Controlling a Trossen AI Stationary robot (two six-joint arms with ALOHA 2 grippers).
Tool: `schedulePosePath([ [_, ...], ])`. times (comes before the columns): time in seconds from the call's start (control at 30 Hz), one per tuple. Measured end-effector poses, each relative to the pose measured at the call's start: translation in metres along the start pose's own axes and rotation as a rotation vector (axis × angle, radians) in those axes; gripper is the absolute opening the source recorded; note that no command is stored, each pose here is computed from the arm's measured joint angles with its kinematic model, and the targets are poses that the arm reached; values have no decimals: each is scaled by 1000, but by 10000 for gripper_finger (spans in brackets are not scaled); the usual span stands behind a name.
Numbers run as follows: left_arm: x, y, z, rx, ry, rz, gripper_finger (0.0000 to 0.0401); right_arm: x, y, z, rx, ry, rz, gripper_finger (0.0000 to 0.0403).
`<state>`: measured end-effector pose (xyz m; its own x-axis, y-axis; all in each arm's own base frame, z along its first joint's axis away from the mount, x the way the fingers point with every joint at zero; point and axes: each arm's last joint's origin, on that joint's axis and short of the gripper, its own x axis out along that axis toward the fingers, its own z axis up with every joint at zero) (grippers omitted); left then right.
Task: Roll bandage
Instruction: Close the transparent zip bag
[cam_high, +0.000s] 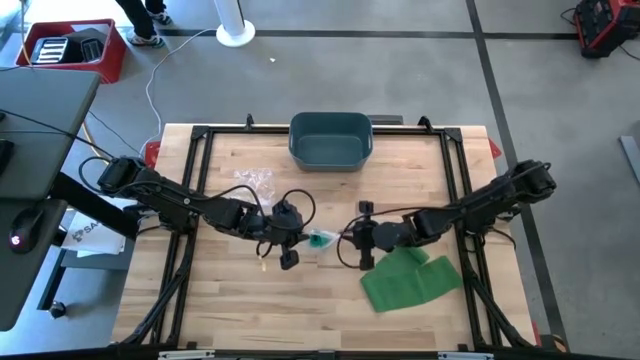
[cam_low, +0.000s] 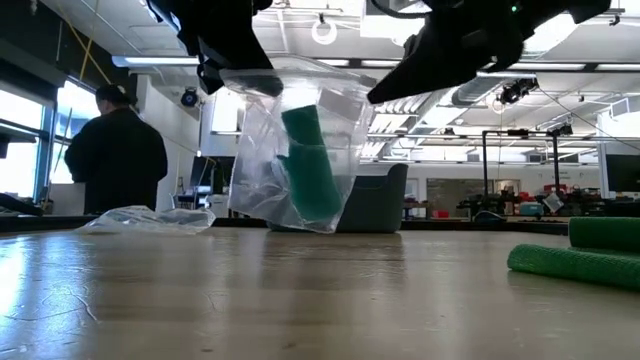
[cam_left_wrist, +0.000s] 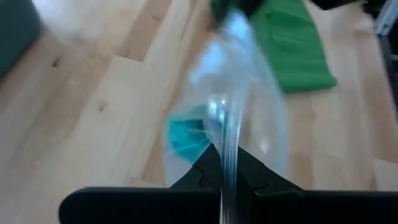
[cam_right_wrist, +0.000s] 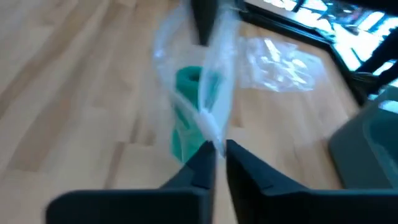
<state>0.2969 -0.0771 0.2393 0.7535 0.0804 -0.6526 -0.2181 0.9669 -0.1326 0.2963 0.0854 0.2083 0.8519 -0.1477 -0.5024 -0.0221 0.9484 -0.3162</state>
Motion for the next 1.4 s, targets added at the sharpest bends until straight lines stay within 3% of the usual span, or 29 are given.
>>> schedulePosePath([
  [0.1,1,4,2,28,-29,62,7,-1,2,1,19,1,10,9],
  [0.2,3,14,5,88,-34,130,32,-4,1,10,111,39,10,3],
  [0.4,-10,46,20,173,-41,205,122,-23,-9,44,299,206,-56,1],
  [0.5,-20,54,27,224,-63,171,170,-29,-14,52,353,226,-61,1],
  [0.63,-21,47,33,327,-113,37,208,-22,-17,40,373,277,-21,0],
  [0.8,-5,25,34,411,-202,-15,216,-12,-20,22,470,276,-25,0],
  [1.07,45,4,36,491,-402,-29,214,-10,-16,26,486,210,-4,0],
  [1.23,67,5,25,487,-353,38,214,-12,-11,26,471,210,11,0],
  [1.4,70,4,16,470,-287,82,202,-16,-1,28,448,194,10,0],
])
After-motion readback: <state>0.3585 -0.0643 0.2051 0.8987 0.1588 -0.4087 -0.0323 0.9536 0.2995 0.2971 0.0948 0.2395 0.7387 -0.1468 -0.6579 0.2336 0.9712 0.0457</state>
